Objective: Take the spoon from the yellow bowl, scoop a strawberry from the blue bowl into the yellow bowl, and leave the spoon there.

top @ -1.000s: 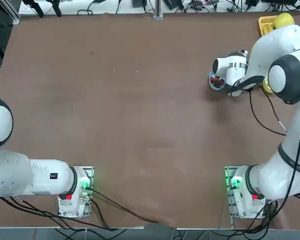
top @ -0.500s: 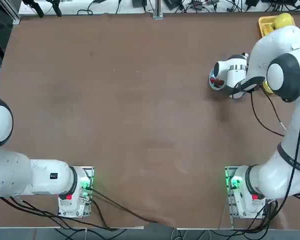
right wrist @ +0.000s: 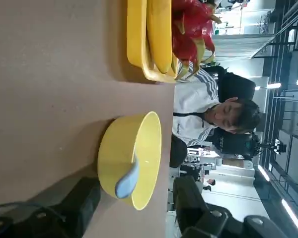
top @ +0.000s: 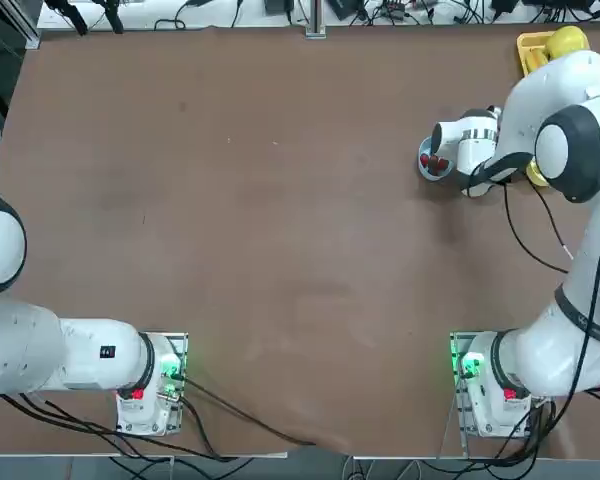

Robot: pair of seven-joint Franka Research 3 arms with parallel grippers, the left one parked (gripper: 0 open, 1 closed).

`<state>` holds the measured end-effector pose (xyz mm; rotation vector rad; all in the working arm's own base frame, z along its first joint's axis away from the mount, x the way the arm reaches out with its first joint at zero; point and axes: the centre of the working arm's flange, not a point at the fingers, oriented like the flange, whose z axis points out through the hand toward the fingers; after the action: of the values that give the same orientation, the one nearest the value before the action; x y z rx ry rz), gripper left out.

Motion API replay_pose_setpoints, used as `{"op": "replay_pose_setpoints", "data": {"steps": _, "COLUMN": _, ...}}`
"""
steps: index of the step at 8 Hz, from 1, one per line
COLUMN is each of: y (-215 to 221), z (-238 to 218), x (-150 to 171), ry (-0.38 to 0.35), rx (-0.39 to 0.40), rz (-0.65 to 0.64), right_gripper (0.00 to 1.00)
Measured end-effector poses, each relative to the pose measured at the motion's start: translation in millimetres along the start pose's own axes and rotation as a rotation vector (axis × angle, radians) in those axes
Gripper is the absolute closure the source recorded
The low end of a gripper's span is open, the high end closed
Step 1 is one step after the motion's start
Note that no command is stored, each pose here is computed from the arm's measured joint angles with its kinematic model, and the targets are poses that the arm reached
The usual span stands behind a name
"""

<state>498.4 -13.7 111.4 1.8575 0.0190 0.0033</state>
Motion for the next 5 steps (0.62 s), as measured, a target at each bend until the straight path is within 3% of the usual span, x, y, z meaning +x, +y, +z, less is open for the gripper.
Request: {"op": "replay_pose_setpoints", "data": {"steps": 5, "y": -0.5, "z": 7.1, "x": 2.0, "ry": -0.014, "rx": -0.021, "rz": 0.002, "right_gripper": 0.19}}
